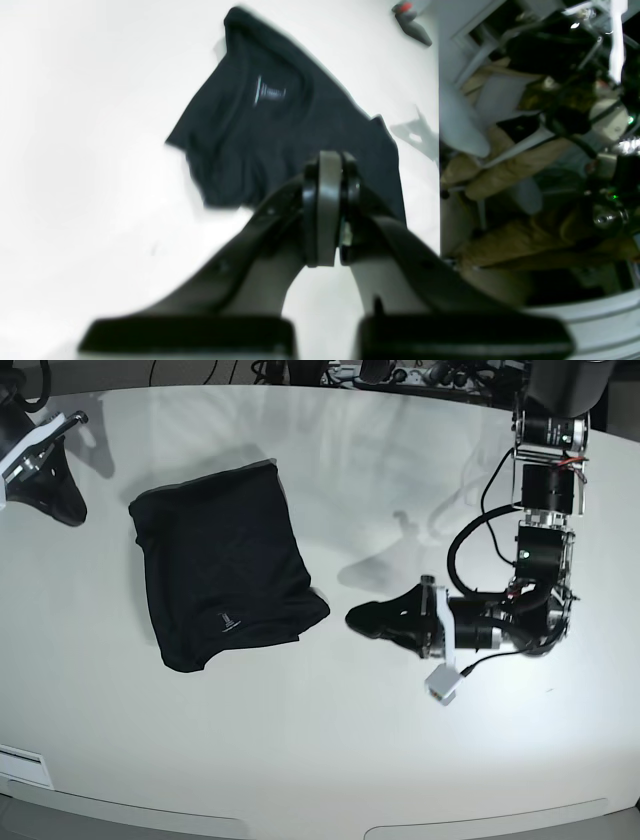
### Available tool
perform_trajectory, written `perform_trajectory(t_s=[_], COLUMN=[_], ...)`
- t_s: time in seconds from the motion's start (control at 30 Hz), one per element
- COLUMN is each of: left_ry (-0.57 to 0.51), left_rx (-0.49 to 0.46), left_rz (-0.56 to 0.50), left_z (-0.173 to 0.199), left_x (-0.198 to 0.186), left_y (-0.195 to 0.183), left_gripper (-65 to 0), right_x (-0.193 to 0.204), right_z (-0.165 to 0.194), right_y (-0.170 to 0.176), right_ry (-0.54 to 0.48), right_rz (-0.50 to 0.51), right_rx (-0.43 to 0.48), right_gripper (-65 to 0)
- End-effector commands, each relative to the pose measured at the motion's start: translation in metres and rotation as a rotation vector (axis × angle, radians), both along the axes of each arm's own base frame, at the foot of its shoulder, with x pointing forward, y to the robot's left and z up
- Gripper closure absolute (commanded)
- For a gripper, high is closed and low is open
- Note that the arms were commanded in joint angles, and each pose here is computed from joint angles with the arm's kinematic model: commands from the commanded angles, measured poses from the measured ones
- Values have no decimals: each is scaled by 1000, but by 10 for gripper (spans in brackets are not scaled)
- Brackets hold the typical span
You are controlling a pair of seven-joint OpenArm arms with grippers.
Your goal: Fold the T-shirt properly
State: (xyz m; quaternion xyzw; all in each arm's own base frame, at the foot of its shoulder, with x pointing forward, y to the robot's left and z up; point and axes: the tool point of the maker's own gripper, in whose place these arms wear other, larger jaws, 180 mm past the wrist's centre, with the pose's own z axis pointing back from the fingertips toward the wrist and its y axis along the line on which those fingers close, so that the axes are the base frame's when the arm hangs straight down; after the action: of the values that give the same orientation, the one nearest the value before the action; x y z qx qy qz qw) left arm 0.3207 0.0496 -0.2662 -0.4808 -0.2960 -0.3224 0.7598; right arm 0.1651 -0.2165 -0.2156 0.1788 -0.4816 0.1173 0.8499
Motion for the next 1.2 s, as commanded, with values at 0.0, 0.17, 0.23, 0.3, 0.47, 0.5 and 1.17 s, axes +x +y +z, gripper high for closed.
perform_trajectory(t_s=[0.0, 0.17, 0.23, 0.3, 0.47, 0.5, 1.17], left_ry=[-39, -63, -58, -46, 24, 50, 718], left_rx=[14, 132, 176, 219, 293, 306, 511], left_rz=[-26, -121, -166, -215, -306, -311, -58], left_z=[7, -4, -9, -12, -14, -14, -70], left_x=[-9, -75, -102, -131, -204, -217, -423], left_y=[4, 17, 21, 26, 39, 42, 104], left_gripper=[0, 0, 0, 0, 0, 0, 0], right_x=[-7, -34, -44, -57, -98, -107, -277], right_z=[2, -12, -16, -23, -40, -43, -120], right_y=[0, -13, -16, -16, -16, -16, 37], right_ry=[10, 121, 160, 218, 397, 434, 1070], right_rz=[9, -41, -49, -47, -36, -35, -95], right_rx=[-11, -41, -49, -53, -66, -68, 246], right_gripper=[0, 0, 0, 0, 0, 0, 0])
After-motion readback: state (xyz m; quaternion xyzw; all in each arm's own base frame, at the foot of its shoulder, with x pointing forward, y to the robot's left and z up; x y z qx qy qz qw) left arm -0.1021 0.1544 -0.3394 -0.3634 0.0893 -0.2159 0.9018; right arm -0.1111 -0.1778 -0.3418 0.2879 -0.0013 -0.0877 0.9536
